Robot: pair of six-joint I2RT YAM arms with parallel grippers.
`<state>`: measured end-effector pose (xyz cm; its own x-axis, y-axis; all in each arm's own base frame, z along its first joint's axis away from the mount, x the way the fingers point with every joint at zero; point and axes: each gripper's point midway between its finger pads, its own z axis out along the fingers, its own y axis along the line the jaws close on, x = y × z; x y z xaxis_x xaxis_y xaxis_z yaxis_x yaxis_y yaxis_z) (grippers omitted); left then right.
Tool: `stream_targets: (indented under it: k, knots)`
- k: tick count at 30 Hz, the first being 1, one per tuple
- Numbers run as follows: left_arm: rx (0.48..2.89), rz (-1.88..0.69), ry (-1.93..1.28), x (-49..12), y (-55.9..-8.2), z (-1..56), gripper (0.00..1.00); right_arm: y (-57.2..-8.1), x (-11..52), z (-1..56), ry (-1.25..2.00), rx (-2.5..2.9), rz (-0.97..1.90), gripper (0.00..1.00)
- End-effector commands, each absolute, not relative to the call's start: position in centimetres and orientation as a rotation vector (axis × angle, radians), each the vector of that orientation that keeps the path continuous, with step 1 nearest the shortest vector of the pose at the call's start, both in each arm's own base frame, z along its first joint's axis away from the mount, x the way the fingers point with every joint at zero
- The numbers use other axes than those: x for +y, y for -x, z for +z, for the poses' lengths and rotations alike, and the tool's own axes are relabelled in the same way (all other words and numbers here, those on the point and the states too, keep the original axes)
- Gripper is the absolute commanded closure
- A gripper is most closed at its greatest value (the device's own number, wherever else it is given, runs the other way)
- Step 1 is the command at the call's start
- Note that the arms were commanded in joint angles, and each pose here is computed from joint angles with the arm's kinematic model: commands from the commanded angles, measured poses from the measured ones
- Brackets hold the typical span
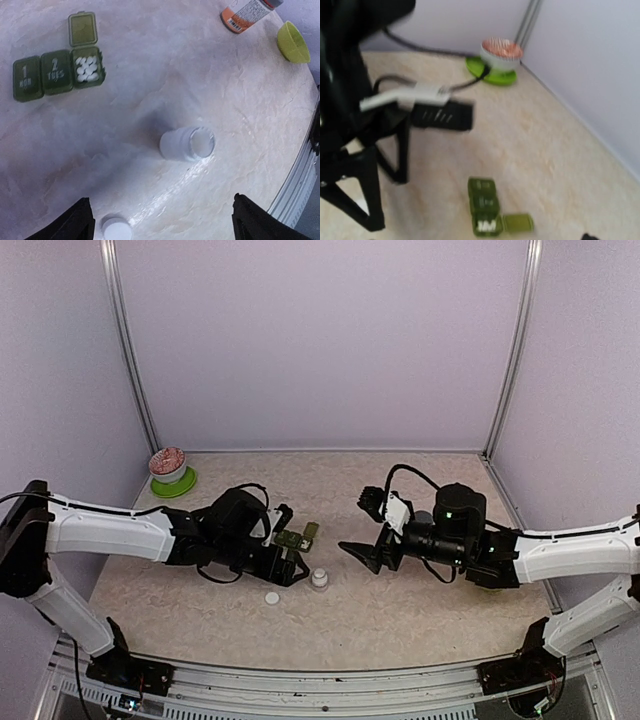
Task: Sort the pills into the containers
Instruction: Pick up the pill bottle from the center of the board.
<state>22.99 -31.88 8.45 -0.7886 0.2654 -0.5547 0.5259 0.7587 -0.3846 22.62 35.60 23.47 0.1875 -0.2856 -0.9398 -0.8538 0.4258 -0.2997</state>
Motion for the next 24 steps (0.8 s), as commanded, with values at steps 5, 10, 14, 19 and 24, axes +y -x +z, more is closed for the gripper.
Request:
stream_targets:
  k: [5,10,14,19,24]
  knots:
    - [2.433,-0.578,-0.901,-36.9,-24.0,8.4,0.01,-24.8,32.3,23.6,0.923,1.464,0.489,0.14]
    - [2.449,-0.493,-0.994,-38.3,-23.9,7.0,0.01,-25.4,30.0,24.8,0.826,1.469,0.439,0.12]
    - [2.475,-0.451,-1.008,-38.5,-24.1,6.0,0.04,-25.3,29.2,25.5,0.797,1.46,0.435,0.12]
    - [2.486,-0.452,-1.03,-39.2,-24.4,5.3,0.21,-25.2,29.1,25.2,0.802,1.463,0.438,0.12]
    - [2.497,-0.443,-1.056,-39.6,-24.4,4.6,0.32,-25.3,29.2,24.7,0.808,1.471,0.435,0.12]
